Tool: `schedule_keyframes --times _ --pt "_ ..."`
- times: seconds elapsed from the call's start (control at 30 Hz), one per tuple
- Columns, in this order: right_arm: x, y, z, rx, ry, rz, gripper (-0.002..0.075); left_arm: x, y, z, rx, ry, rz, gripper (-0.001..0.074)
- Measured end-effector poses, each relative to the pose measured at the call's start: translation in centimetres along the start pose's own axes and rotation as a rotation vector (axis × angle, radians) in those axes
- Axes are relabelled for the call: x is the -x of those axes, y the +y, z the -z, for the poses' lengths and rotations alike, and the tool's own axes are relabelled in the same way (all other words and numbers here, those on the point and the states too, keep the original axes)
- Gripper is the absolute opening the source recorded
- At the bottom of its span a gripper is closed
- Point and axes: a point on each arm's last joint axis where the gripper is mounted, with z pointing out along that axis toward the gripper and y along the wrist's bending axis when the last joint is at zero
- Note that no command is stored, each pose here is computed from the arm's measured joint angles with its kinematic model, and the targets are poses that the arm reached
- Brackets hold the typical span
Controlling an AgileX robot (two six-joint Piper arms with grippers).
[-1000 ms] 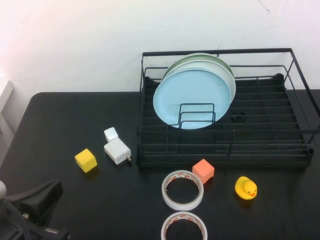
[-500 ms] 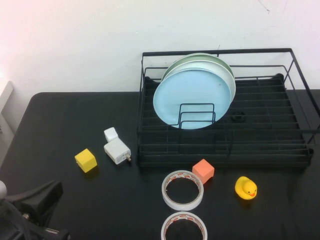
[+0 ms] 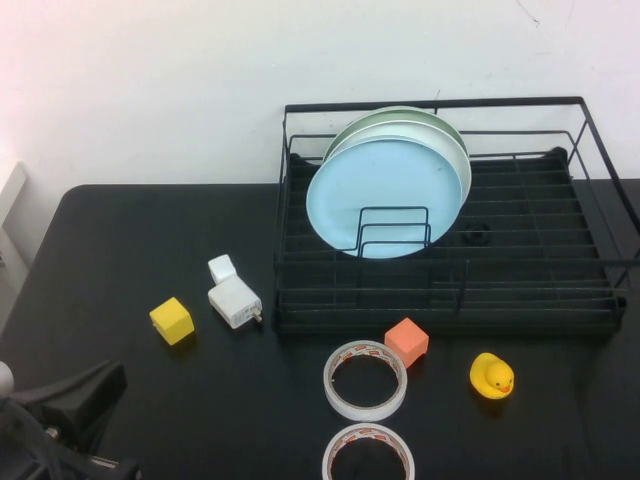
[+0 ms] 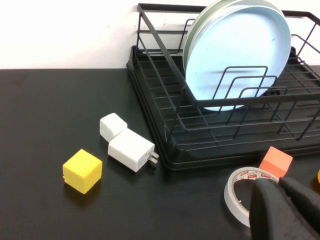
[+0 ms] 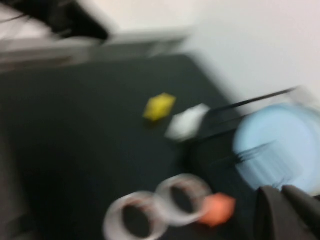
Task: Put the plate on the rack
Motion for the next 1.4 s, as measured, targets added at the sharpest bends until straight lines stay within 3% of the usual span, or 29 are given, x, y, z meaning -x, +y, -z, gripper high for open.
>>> schedule_keyframes --times 0.27,0.43,0.63,0.9,1.03,1.4 --pt "-3.5 0.5 1.0 -0.383 -0.166 0.064 0.0012 0.0 0.0 0.0 0.0 0.0 0.0 -0.0002" --pt "-6.8 -0.2 -0.3 -0.558 -0.257 -0.015 0.0012 0.0 0.0 0.0 0.0 0.0 0.0 -0.0002" --pt "-13.2 -1.6 -2.9 -0.781 -0.145 -0.125 0.0012 0.0 0.0 0.0 0.0 0.0 0.0 -0.0002" --pt "-19.1 -0.2 -3.6 -0.913 0.022 -0.408 0.0012 0.0 0.0 0.0 0.0 0.0 0.005 -0.0002" --pt "-21.5 0.5 -4.3 -0.917 0.075 -0.497 0.0012 0.0 0.0 0.0 0.0 0.0 0.009 -0.0002" --pt "-22.1 0.8 -4.3 -0.906 0.135 -0.539 0.0012 0.0 0.0 0.0 0.0 0.0 0.019 -0.0002"
